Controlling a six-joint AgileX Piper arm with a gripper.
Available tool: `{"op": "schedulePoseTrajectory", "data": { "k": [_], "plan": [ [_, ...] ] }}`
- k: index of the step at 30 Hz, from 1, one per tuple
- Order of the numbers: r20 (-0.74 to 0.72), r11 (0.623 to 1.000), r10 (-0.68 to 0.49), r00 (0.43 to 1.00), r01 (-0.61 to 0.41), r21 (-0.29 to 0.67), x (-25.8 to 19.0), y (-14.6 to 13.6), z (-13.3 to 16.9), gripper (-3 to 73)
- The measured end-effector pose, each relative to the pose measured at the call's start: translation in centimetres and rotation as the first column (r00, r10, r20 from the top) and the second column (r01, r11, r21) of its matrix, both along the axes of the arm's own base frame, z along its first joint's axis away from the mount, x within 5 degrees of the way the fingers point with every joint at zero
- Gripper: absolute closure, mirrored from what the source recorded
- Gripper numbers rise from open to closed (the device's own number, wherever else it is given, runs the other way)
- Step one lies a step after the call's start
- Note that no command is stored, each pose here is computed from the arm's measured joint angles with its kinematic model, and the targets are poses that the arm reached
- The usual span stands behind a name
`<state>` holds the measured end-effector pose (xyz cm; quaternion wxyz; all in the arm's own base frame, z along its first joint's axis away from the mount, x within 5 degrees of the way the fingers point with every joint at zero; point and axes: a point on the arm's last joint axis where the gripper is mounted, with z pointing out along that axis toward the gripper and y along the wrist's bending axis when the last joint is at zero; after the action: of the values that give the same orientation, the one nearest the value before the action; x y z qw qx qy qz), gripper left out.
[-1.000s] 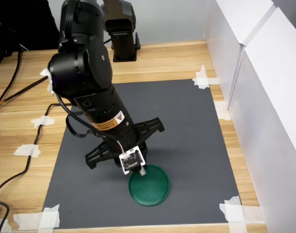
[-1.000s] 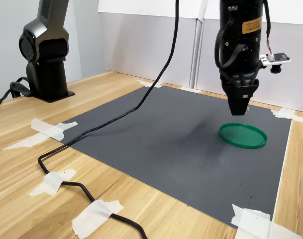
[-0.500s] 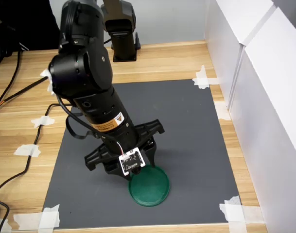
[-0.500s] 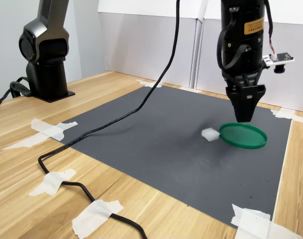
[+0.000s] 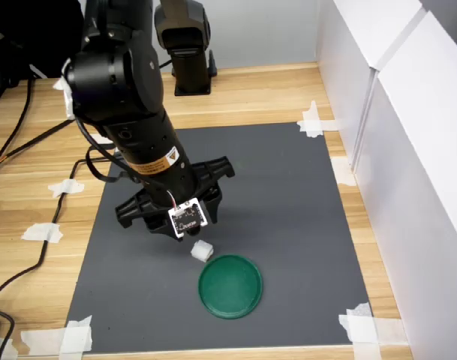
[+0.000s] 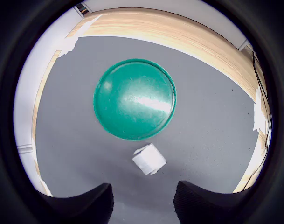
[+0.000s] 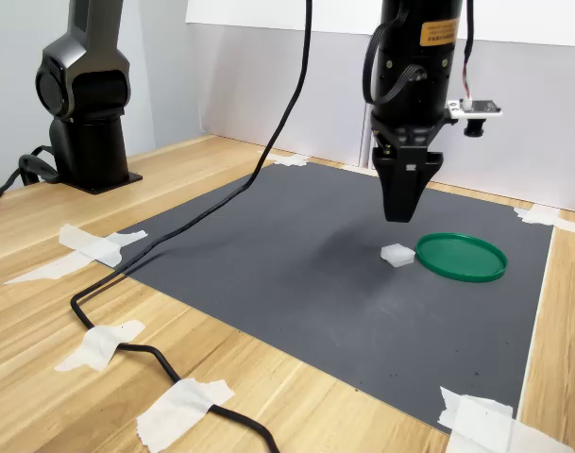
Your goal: Grasp a white terminal and put it on the green lid.
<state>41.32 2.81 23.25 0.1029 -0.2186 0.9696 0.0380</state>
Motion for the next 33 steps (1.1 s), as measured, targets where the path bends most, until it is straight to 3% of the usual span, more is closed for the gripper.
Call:
{"op": "schedulePoseTrajectory", "data": {
  "k": [7,18,27,30,33],
  "plan": [
    [0.030,1.000,-0.007,1.000,0.007,0.003,0.4,-0.1,-0.2,15.0],
    [-0.048,1.000,-0.015,0.999,0.015,0.009,1.6,0.1,-4.8,15.0],
    [-0.036,1.000,-0.016,0.999,0.017,0.021,1.9,0.2,-5.1,15.4],
    [-0.036,1.000,-0.016,0.999,0.017,0.021,1.9,0.2,-5.1,19.0],
    [-0.038,1.000,-0.015,0.999,0.016,0.021,1.9,0.2,-5.2,27.7]
  ]
}}
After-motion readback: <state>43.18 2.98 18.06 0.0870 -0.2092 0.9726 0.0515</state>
